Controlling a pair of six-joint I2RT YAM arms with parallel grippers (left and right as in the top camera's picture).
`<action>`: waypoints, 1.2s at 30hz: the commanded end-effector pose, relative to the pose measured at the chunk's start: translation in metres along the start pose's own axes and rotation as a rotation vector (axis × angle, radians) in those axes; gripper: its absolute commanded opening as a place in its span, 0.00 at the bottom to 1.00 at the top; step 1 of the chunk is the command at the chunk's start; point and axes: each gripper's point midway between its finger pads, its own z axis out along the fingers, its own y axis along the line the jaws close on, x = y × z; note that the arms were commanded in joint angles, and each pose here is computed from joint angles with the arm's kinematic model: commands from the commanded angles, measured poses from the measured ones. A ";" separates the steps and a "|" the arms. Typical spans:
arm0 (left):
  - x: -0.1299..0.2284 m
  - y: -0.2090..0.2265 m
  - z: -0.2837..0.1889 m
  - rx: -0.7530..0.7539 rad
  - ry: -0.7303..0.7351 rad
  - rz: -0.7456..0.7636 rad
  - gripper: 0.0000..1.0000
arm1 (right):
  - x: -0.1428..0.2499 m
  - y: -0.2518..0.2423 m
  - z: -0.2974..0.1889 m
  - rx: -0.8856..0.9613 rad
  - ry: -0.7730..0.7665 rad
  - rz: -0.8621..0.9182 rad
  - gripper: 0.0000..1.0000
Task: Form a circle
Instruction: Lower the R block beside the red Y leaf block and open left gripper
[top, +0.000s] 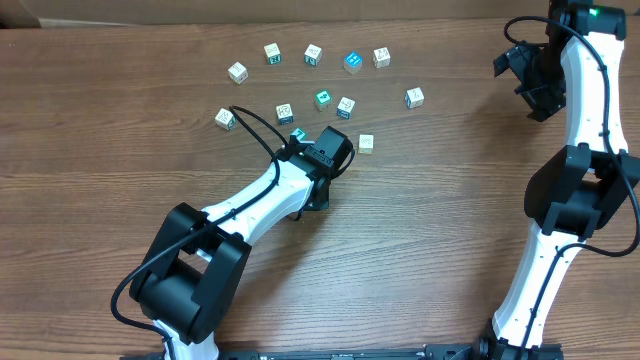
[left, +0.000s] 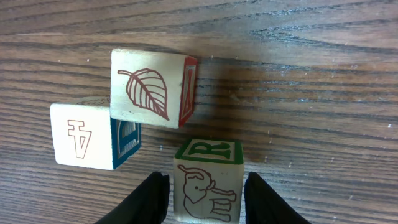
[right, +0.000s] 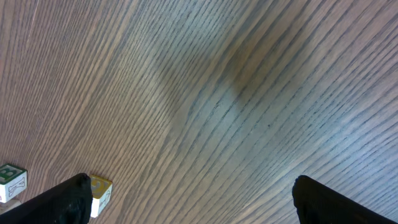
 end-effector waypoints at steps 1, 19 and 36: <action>-0.003 0.005 0.003 -0.025 -0.007 0.010 0.40 | -0.005 0.004 -0.017 -0.031 -0.035 -0.003 1.00; -0.004 0.004 0.003 -0.022 -0.013 0.006 0.26 | -0.005 0.004 -0.017 -0.031 -0.035 -0.003 1.00; -0.007 0.003 0.003 -0.018 -0.026 -0.001 0.26 | -0.005 0.004 -0.017 -0.031 -0.035 -0.003 1.00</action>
